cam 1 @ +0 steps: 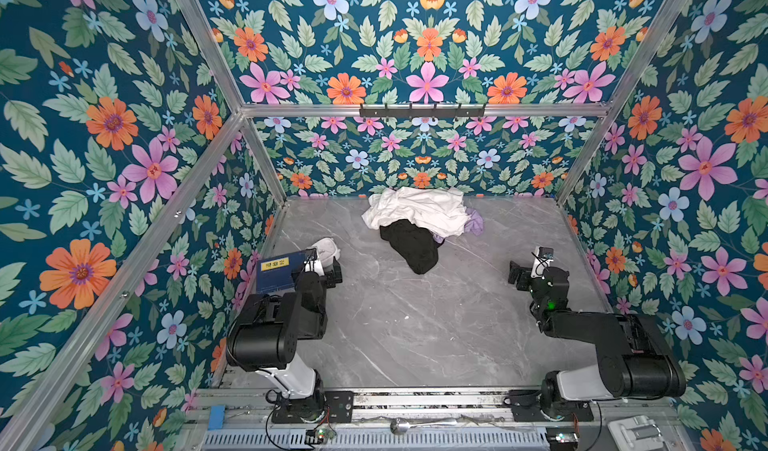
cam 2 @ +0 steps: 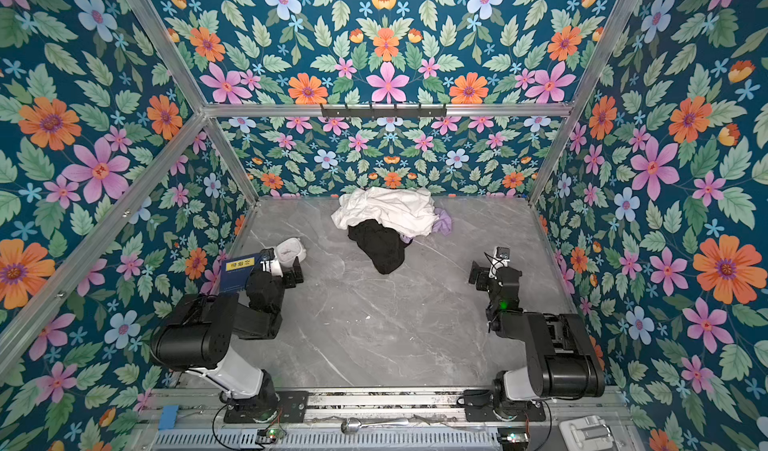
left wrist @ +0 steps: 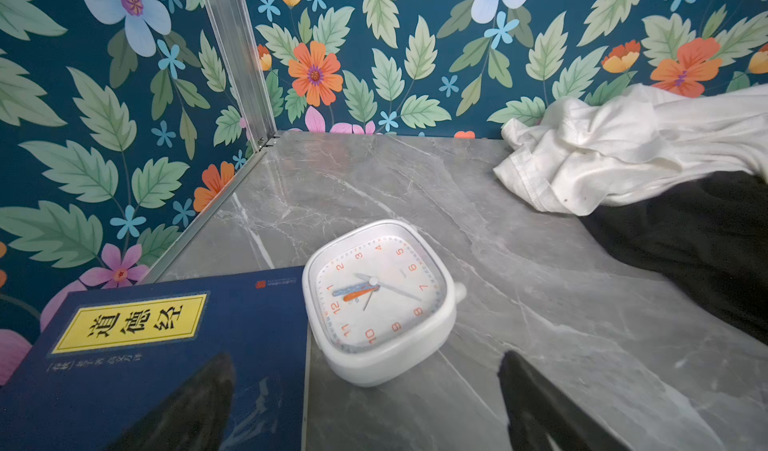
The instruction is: Pick out a specific cloth from the pile
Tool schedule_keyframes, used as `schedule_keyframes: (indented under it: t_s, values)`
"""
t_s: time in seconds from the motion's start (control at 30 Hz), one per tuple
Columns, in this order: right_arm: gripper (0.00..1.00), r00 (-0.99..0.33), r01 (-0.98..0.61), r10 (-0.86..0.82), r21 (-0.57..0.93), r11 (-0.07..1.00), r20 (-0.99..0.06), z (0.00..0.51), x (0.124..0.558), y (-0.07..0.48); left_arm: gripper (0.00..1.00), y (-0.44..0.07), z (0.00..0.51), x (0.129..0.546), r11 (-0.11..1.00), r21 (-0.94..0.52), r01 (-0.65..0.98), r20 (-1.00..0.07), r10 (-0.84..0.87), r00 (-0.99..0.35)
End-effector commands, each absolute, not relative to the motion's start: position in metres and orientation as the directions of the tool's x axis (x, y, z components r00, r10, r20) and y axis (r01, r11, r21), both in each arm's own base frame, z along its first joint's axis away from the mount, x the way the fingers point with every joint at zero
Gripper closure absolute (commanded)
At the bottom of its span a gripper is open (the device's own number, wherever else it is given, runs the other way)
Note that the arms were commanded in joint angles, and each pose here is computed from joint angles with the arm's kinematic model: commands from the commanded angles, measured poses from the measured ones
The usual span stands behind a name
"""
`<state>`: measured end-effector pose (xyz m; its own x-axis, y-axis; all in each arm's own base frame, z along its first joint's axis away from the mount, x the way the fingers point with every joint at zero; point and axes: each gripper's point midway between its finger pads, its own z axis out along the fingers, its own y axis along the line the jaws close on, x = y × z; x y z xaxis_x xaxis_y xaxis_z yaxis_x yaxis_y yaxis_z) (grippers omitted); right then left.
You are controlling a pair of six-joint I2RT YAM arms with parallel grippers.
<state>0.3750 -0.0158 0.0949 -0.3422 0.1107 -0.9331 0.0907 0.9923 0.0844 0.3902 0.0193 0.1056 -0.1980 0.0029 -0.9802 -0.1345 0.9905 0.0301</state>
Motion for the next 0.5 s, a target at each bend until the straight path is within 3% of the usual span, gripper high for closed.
schedule_keyframes:
  t_s: [0.0, 0.47]
  values:
    - [0.01, -0.337, 0.089, 0.105, 0.08, 0.993, -0.935, 0.0966, 0.3764, -0.0159, 0.0, 0.0206, 0.114, 0.3882, 0.989, 0.027, -0.147, -0.987, 0.004, -0.16]
    - [0.01, -0.335, 0.089, 0.106, 0.08, 0.993, -0.936, 0.0969, 0.3763, -0.016, 0.0, 0.0198, 0.1128, 0.3891, 0.99, 0.03, -0.14, -0.986, 0.007, -0.166]
